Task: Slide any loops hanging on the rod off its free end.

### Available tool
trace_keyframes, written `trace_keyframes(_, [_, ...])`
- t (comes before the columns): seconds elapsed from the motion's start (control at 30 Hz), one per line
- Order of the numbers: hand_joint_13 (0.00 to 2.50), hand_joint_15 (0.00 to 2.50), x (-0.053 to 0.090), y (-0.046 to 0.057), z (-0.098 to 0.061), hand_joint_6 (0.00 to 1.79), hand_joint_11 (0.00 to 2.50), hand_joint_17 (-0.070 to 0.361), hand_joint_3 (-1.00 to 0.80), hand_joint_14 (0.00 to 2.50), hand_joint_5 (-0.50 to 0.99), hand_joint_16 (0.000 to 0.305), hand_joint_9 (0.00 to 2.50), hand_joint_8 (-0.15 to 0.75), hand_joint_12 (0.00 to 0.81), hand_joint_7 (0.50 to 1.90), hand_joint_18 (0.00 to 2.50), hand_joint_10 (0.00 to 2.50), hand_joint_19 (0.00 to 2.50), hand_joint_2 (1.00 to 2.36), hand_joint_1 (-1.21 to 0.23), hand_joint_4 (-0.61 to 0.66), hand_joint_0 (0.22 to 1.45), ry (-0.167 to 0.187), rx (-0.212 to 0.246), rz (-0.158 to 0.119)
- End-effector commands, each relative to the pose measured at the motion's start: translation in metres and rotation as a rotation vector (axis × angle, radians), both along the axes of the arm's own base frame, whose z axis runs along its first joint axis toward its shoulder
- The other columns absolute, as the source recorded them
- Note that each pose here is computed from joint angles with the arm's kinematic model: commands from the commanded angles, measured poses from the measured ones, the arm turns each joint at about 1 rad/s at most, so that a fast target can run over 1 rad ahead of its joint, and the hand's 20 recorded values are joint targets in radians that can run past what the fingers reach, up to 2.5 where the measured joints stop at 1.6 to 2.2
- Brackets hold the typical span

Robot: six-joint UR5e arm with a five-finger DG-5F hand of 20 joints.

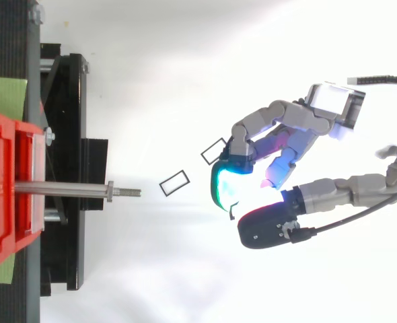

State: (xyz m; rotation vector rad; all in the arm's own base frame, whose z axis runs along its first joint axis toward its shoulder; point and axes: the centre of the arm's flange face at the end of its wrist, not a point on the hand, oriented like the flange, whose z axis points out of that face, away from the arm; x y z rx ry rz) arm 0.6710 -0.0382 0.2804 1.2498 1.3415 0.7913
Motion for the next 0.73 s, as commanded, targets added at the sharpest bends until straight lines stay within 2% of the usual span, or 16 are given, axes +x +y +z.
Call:
trace_keyframes(0.0, [0.76, 0.31, -0.0001, -0.0001, 0.0002, 0.86, 0.48, 0.118, -0.21, 0.01, -0.07, 0.053, 1.27, 0.283, 0.359, 1.02, 0.65, 0.02, 0.38, 1.01, -0.71, 0.02, 0.59, 0.0, 0.0, -0.001])
trace_keyframes(0.7, [0.77, 0.31, 0.0003, 0.0, -0.0007, 0.86, 0.48, 0.12, -0.21, 0.01, -0.07, 0.053, 1.28, 0.285, 0.359, 1.01, 0.64, 0.02, 0.38, 1.01, -0.71, 0.01, 0.6, 0.0, 0.0, -0.001])
